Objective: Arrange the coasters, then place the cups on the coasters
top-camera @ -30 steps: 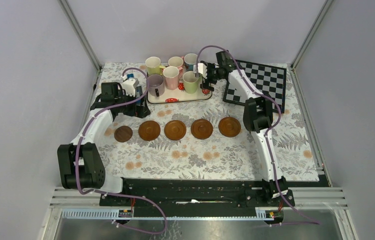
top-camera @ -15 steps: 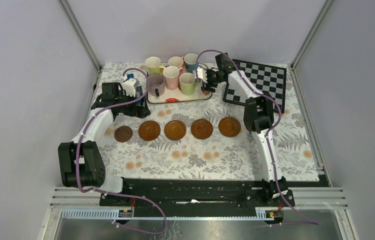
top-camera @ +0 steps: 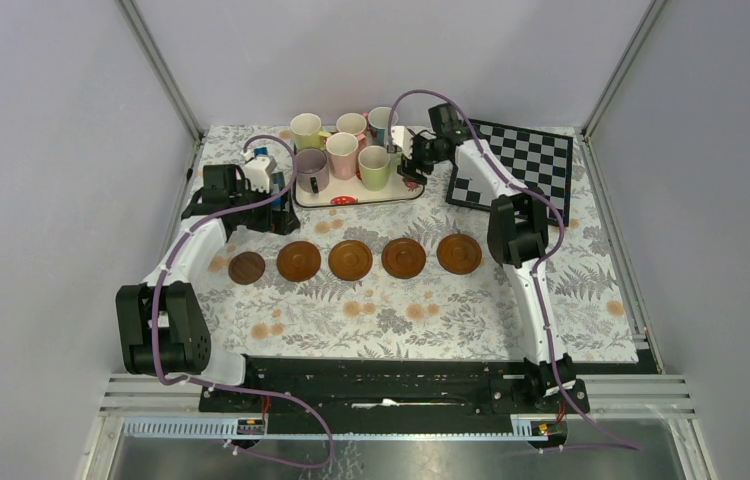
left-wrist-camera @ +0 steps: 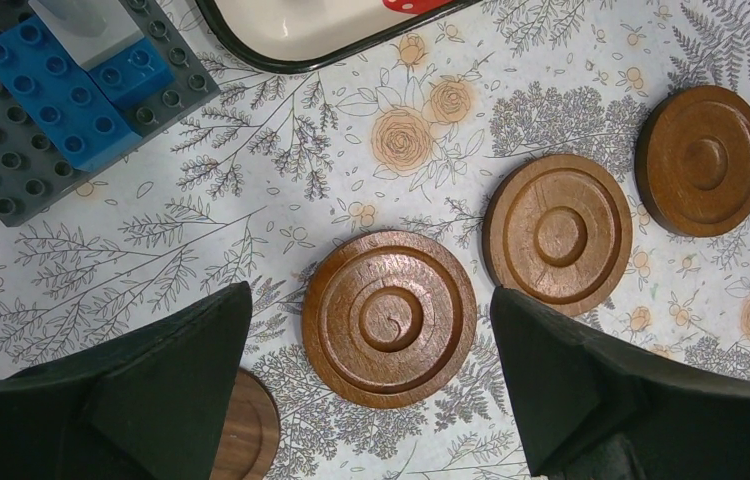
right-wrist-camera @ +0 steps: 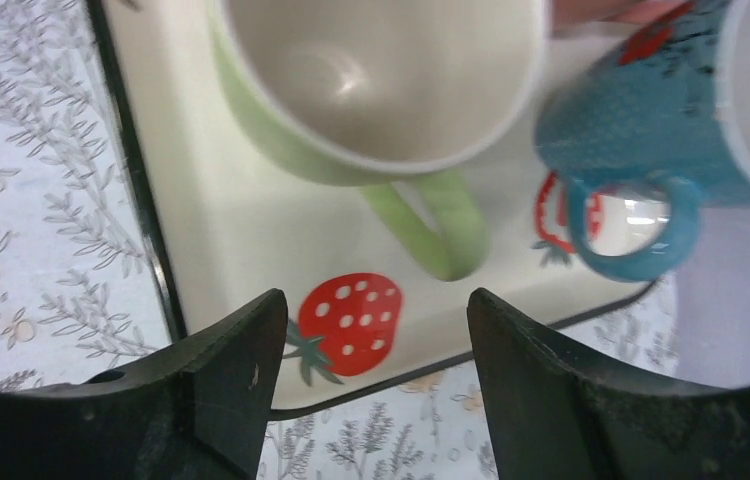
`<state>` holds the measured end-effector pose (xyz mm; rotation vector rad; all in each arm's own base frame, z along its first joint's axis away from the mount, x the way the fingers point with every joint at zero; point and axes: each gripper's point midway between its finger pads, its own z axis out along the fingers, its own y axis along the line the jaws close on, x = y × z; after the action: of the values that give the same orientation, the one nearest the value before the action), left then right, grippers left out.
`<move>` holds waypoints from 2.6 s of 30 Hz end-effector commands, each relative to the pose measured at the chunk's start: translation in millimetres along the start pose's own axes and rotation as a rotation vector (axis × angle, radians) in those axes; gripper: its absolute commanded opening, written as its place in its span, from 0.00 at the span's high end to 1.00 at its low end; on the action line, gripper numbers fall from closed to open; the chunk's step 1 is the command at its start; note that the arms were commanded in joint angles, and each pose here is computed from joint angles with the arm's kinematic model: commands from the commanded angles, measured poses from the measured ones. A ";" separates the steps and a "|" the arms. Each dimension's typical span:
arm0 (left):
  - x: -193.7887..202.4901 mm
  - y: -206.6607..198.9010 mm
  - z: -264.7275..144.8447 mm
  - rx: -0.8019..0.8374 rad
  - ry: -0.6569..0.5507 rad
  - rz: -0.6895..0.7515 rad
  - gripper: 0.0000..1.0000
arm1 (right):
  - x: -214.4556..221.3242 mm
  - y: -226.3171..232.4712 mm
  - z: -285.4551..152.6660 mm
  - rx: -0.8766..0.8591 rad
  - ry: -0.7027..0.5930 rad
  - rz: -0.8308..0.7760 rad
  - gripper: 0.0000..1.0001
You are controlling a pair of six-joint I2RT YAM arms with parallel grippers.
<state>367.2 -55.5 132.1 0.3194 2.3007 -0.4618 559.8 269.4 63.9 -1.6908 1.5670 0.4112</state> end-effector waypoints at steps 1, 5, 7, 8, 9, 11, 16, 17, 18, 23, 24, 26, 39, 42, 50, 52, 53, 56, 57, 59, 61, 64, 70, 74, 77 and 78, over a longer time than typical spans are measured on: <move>-37.0 -3.8 -12.5 0.007 -0.104 0.028 0.01 | -27.2 -30.1 -9.5 0.123 0.051 0.000 0.27; -41.3 -3.7 -12.7 0.009 -0.106 0.032 0.01 | -18.7 -26.7 -7.8 0.107 0.090 -0.022 0.29; -42.7 -2.5 -12.4 0.006 -0.107 0.028 0.01 | -19.7 -29.1 -7.1 0.120 0.081 -0.028 0.25; -42.7 -2.6 -12.2 0.007 -0.106 0.026 0.01 | -20.3 -28.4 -6.3 0.118 0.071 -0.032 0.21; -43.3 -2.7 -12.3 0.007 -0.108 0.026 0.01 | -24.4 -27.9 -5.5 0.114 0.051 -0.046 0.18; -42.3 -3.1 -11.9 0.010 -0.107 0.024 0.01 | -27.9 -22.3 -1.7 0.088 0.021 -0.058 0.17; -41.5 -2.6 -12.8 0.004 -0.106 0.022 0.01 | -34.8 -13.6 8.9 0.059 0.016 -0.082 0.25; -41.7 -3.5 -12.7 0.007 -0.106 0.020 0.01 | -36.5 -10.1 10.9 0.048 0.015 -0.087 0.26; -42.0 -3.8 -12.7 0.011 -0.107 0.016 0.01 | -39.3 -5.8 13.2 0.035 0.013 -0.092 0.27; -41.9 -4.4 -11.6 0.018 -0.105 0.010 0.01 | -48.4 6.0 13.9 0.002 0.005 -0.096 0.36; -42.0 -3.8 -11.7 0.019 -0.105 0.008 0.01 | -49.8 7.7 13.0 -0.003 0.003 -0.093 0.37; -41.7 -5.0 -11.2 0.025 -0.103 0.007 0.01 | -51.7 9.8 11.8 -0.008 -0.002 -0.088 0.39; -36.0 -9.7 -14.2 0.061 -0.094 -0.016 0.01 | -49.7 19.8 23.2 -0.015 -0.002 0.032 0.43; -35.9 -11.3 -16.9 0.072 -0.092 -0.025 0.01 | -51.3 19.1 24.7 -0.006 -0.008 0.080 0.45; -36.1 -18.5 -25.4 0.094 -0.091 -0.014 0.01 | -51.6 25.4 24.5 -0.028 -0.010 0.143 0.57; -37.5 -19.4 -27.8 0.093 -0.098 -0.013 0.01 | -52.1 26.4 24.3 -0.030 -0.011 0.158 0.61; -38.2 -20.4 -29.0 0.095 -0.101 -0.013 0.01 | -52.9 26.4 23.8 -0.030 -0.012 0.161 0.63; -41.5 -23.0 -32.5 0.100 -0.113 -0.013 0.01 | -52.9 27.5 23.7 -0.031 -0.009 0.180 0.68; -42.7 -24.0 -33.7 0.102 -0.117 -0.012 0.01 | -52.9 27.3 22.6 -0.029 -0.007 0.187 0.71; -43.3 -25.8 -35.0 0.108 -0.120 -0.018 0.01 | -54.8 25.6 20.0 -0.018 -0.004 0.207 0.78; -43.0 -26.7 -36.2 0.109 -0.119 -0.020 0.01 | -57.8 24.4 16.0 -0.008 0.000 0.226 0.88; -41.9 -28.3 -38.1 0.110 -0.120 -0.021 0.01 | -64.3 20.2 6.8 0.015 -0.004 0.273 1.00; -43.2 -29.6 -40.4 0.109 -0.134 -0.026 0.01 | -89.0 -7.4 -31.5 0.114 -0.086 0.411 1.00; -40.9 -27.3 -37.7 0.103 -0.140 -0.037 0.01 | -105.5 -22.2 -69.3 0.154 -0.149 0.472 1.00; -40.2 -26.6 -37.2 0.100 -0.142 -0.047 0.01 | -112.3 -26.3 -101.2 0.180 -0.163 0.508 1.00; -41.2 -27.0 -37.7 0.102 -0.146 -0.047 0.01 | -114.1 -26.1 -112.8 0.187 -0.164 0.516 1.00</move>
<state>355.7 -66.1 168.6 0.2640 2.2436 -0.6015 530.7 285.3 87.1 -1.2167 2.0373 0.6246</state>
